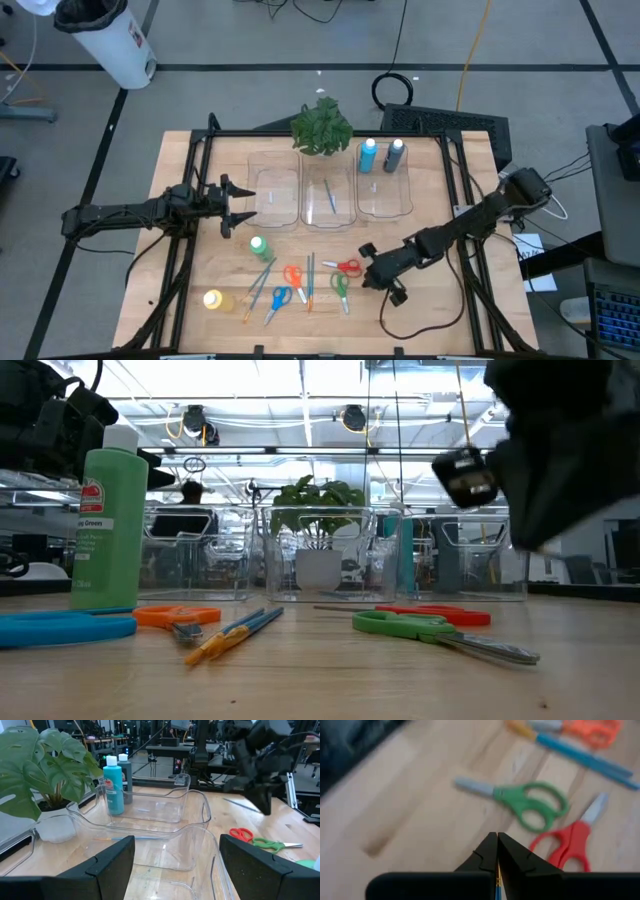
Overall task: Pick & Place Paint Supplies
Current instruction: Put the blue paintbrush into the middle transparent bin
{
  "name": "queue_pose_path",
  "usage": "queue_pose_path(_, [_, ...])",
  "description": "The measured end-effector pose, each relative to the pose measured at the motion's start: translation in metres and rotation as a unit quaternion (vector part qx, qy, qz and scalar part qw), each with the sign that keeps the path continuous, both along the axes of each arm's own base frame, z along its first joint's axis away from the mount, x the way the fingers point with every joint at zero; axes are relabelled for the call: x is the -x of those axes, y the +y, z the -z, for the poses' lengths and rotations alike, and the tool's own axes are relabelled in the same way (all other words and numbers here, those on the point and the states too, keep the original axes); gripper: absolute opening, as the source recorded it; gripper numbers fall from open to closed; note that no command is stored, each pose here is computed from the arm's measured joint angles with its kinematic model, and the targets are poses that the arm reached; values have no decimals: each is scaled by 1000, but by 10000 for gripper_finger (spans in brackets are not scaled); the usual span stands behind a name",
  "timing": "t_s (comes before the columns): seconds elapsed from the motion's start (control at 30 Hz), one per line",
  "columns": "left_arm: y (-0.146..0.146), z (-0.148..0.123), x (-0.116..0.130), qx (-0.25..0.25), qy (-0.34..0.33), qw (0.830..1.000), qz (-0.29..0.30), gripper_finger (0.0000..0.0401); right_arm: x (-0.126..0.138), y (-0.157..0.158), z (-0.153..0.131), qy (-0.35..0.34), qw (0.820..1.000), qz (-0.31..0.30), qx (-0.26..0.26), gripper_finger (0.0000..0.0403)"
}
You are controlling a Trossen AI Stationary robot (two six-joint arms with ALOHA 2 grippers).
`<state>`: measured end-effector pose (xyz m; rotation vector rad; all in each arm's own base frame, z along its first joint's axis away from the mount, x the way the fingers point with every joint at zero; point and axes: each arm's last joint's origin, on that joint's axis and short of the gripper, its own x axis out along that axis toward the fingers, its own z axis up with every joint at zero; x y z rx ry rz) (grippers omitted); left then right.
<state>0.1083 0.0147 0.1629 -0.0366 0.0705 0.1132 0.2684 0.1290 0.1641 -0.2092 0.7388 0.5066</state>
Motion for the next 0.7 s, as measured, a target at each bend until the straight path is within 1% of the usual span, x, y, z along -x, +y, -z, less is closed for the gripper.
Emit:
queue_pose_path(0.13, [0,0,0,0,0,1000,0,294,0,1,-19,-59,998,36,-13,0])
queue_pose_path(0.23, [0,0,0,0,0,1000,0,294,-3,2,-28,-91,991,92,-32,0])
queue_pose_path(0.33, [0,0,0,0,0,1000,0,294,-7,1,-33,-120,979,154,-57,0])
queue_pose_path(0.43, [0,0,0,0,0,1000,0,294,-11,-3,-39,-153,964,208,-69,0])
queue_pose_path(0.57, [0,0,0,0,0,1000,0,294,-16,-7,-48,-202,946,240,-78,0])
queue_pose_path(0.7, [0,0,0,0,0,1000,0,294,-19,-8,-58,-247,933,241,-101,0])
